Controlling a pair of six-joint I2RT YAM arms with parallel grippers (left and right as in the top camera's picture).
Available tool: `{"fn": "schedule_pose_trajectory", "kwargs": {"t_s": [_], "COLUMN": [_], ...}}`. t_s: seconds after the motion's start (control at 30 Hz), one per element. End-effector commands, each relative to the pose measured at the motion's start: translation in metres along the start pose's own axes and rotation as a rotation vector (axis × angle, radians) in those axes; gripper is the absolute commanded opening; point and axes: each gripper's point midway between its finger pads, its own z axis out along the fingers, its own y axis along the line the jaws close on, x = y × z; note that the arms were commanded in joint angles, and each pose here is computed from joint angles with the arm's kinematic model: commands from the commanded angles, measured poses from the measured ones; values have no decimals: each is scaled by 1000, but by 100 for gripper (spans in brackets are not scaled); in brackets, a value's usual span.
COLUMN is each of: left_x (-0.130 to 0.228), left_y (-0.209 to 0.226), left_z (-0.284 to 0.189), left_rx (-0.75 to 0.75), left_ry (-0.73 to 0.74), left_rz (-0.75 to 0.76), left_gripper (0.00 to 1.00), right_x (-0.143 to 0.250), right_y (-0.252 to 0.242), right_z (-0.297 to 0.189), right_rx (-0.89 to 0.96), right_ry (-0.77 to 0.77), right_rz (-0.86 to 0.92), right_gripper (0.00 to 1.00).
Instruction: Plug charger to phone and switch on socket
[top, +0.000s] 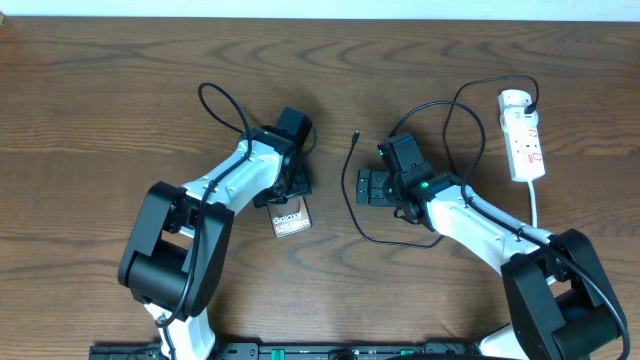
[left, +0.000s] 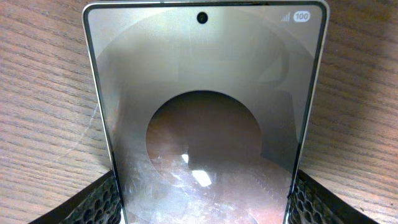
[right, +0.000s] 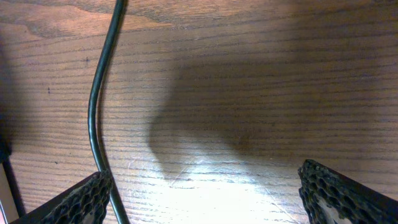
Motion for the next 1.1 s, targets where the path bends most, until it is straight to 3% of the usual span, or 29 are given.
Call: {"fn": "schedule_pose_trajectory", "kwargs": {"t_s": [0.0, 0.2, 1.07], "left_x": [10, 10, -1], "left_y": [-1, -2, -11], "left_z": [12, 12, -17], "left_rx": [9, 11, 53], "left_ry": [53, 54, 10], "left_rz": [-1, -1, 0], "left_gripper": [29, 8, 7], "right_x": [-7, -7, -7], "right_y": [-3, -3, -3], "right_z": [0, 0, 0], "right_rx": [15, 15, 15], "right_ry": [-15, -15, -15], "right_rz": [-6, -6, -6], "right_gripper": [95, 95, 95]}}
